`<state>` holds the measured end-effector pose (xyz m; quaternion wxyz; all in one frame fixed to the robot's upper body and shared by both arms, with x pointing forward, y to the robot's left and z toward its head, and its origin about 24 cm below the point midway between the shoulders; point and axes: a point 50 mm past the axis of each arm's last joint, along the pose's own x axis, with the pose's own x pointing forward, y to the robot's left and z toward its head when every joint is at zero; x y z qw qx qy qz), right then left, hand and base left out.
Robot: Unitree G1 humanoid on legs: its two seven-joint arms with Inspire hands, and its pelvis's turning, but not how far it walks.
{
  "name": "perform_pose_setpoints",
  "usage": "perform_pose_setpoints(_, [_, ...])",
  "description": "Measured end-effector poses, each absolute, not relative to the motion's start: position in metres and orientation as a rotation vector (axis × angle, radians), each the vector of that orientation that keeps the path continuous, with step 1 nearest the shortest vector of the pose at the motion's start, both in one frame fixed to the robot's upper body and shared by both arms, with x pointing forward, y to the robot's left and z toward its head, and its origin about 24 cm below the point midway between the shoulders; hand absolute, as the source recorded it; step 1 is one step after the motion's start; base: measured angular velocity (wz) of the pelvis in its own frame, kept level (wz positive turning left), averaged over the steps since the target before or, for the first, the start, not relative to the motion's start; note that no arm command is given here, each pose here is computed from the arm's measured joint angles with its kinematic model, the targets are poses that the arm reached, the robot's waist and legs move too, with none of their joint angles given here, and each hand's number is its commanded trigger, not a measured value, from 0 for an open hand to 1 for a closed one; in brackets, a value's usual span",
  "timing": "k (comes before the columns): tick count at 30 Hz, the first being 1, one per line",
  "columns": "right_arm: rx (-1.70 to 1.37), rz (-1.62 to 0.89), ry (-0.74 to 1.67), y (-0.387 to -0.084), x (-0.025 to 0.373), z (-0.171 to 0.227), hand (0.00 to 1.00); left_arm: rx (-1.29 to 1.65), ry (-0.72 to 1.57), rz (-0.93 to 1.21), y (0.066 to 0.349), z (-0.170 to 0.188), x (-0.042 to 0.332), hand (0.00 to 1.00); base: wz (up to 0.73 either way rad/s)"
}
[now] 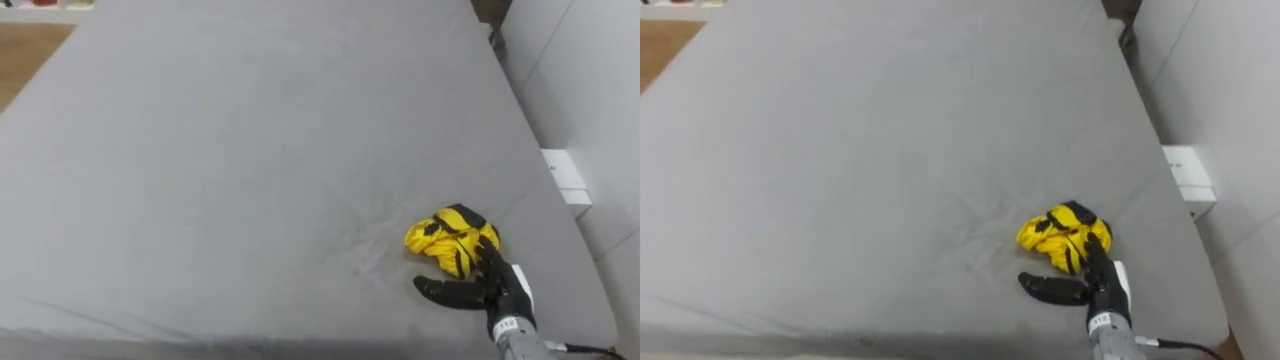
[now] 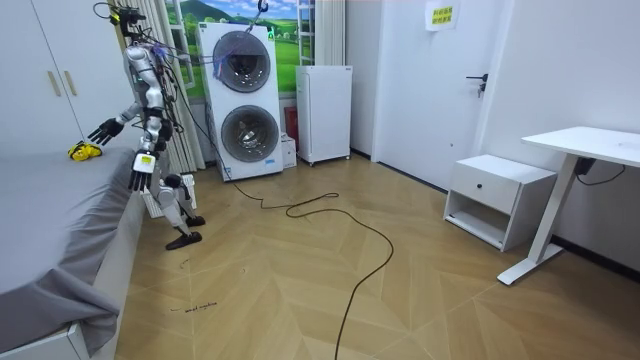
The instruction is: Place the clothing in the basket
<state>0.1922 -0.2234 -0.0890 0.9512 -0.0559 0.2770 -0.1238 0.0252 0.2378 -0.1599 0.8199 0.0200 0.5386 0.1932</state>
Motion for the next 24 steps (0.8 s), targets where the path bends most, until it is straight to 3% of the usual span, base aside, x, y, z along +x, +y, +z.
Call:
perform_pose_setpoints(17, [-0.286, -0.374, 0.495, -0.238, 0.229, -0.072, 0.00, 0.038, 1.182, 0.378, 0.240, -0.161, 0.038, 0.00, 0.12])
perform_pose_setpoints(24, [-0.371, -0.450, 0.529, -0.267, 0.248, -0.062, 0.00, 0.052, 1.191, 0.326, 0.239, -0.162, 0.048, 0.00, 0.20])
